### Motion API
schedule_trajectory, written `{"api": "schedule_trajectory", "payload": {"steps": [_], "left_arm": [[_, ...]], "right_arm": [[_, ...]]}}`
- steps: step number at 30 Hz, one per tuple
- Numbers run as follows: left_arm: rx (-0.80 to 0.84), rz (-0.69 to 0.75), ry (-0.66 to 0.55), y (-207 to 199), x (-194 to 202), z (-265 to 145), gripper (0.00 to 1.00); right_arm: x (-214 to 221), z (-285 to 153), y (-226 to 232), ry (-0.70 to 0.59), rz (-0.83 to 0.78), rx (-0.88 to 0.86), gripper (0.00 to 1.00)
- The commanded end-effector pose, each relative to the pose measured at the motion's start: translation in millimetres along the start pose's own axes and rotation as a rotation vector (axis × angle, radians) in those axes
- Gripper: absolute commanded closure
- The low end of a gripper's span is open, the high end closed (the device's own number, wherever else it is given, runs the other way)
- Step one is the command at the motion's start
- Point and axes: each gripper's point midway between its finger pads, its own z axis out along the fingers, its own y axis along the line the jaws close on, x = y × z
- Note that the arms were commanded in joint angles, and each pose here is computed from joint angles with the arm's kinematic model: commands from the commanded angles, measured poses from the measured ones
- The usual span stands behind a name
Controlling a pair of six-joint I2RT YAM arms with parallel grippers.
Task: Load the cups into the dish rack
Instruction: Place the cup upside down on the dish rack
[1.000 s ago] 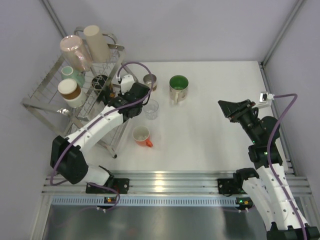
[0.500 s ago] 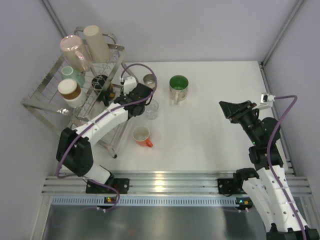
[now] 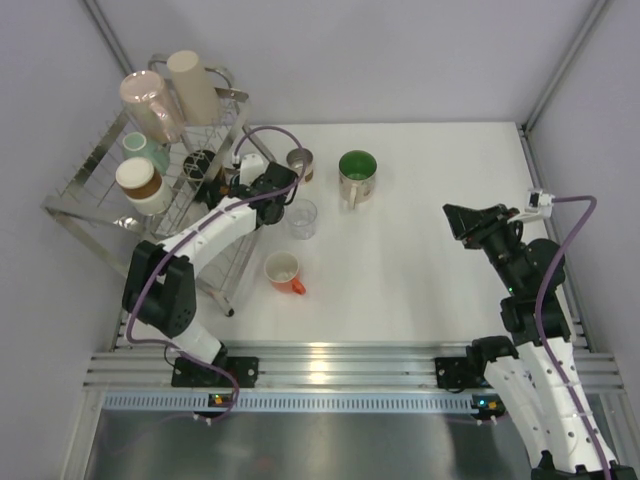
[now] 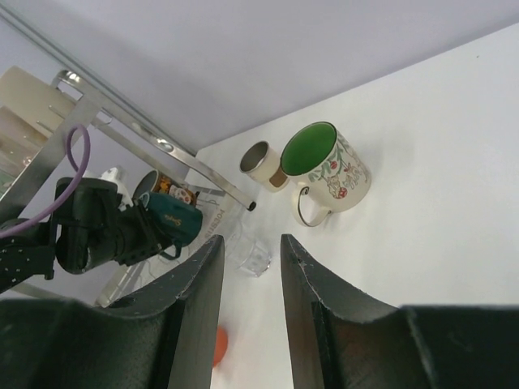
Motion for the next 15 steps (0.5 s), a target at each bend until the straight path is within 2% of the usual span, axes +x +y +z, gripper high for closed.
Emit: {"api": "schedule_trajectory", "payload": {"steps": [1, 15], "left_arm": [[-0.018, -0.112, -0.112, -3.2, -45.1, -1.7, 1.0], [-0.082, -0.118, -0.126, -5.9, -53.5, 18.1, 1.0]], "right_arm": [[-18.4, -3.9, 15.5, -0.049, -0.041, -0.031, 0.65], [-16.6, -4.4, 9.6, -0.048, -0.071, -0.011, 0.65]]}}
